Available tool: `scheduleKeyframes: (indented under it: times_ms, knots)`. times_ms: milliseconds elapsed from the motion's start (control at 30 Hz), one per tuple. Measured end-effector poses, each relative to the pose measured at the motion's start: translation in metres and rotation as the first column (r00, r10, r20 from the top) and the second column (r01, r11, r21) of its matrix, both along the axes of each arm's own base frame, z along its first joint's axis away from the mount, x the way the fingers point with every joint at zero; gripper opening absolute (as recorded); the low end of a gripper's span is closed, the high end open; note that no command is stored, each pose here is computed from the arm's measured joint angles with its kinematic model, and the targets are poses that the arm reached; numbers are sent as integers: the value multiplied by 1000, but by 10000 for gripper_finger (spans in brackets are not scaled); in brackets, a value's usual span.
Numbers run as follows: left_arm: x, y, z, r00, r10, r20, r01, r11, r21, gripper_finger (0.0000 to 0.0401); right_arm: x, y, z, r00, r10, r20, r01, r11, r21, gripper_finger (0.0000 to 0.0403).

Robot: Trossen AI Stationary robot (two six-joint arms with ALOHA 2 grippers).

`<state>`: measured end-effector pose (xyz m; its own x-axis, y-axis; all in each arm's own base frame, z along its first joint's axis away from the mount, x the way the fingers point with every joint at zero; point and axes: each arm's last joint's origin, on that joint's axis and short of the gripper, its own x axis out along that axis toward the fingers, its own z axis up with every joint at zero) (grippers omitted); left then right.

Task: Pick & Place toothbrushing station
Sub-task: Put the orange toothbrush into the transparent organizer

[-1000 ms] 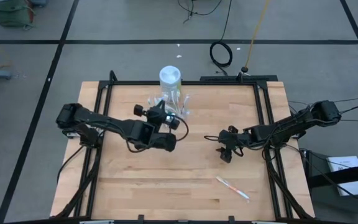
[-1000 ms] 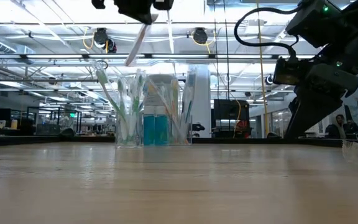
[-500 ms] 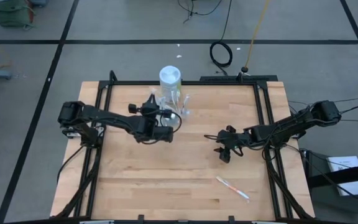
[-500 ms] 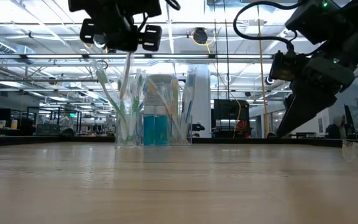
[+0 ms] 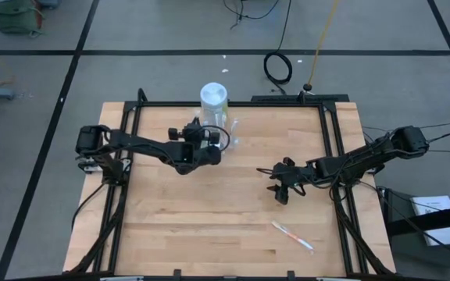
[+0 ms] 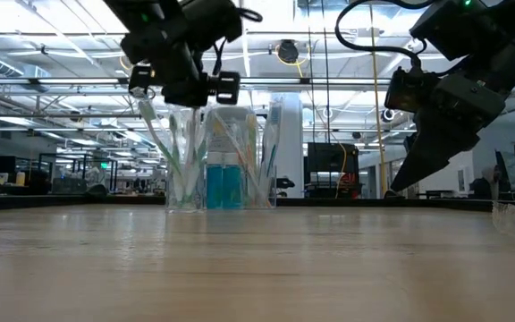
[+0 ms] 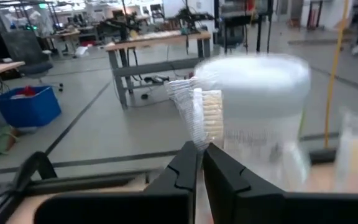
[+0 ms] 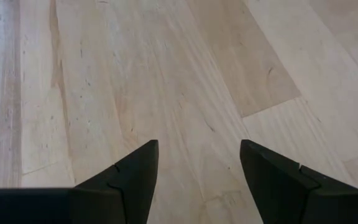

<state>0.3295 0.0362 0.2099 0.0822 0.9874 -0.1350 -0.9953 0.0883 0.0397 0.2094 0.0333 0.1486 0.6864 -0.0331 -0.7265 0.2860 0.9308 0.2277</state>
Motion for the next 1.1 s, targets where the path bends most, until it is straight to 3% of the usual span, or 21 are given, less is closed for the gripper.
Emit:
scheduleKeyframes:
  times_ms: [233, 467, 700, 1100]
  knots:
    - [-9, -5, -21, 999, -51, -16, 49, 997, -63, 12, 1, 0, 0, 999, 33, 5, -33, 999, -30, 222]
    - [-7, -22, -22, 986, -145, -76, 138, 986, -92, 12, 1, 0, 1, 999, 33, 12, -32, 999, -29, 222]
    - [-3, -23, -27, 939, -312, -145, 269, 929, -254, 16, 1, 0, 1, 999, 35, 12, -35, 999, -31, 222]
    - [-3, -16, -28, 897, -388, -213, 311, 895, -320, 36, 1, 0, 1, 999, 36, 12, -35, 999, -31, 222]
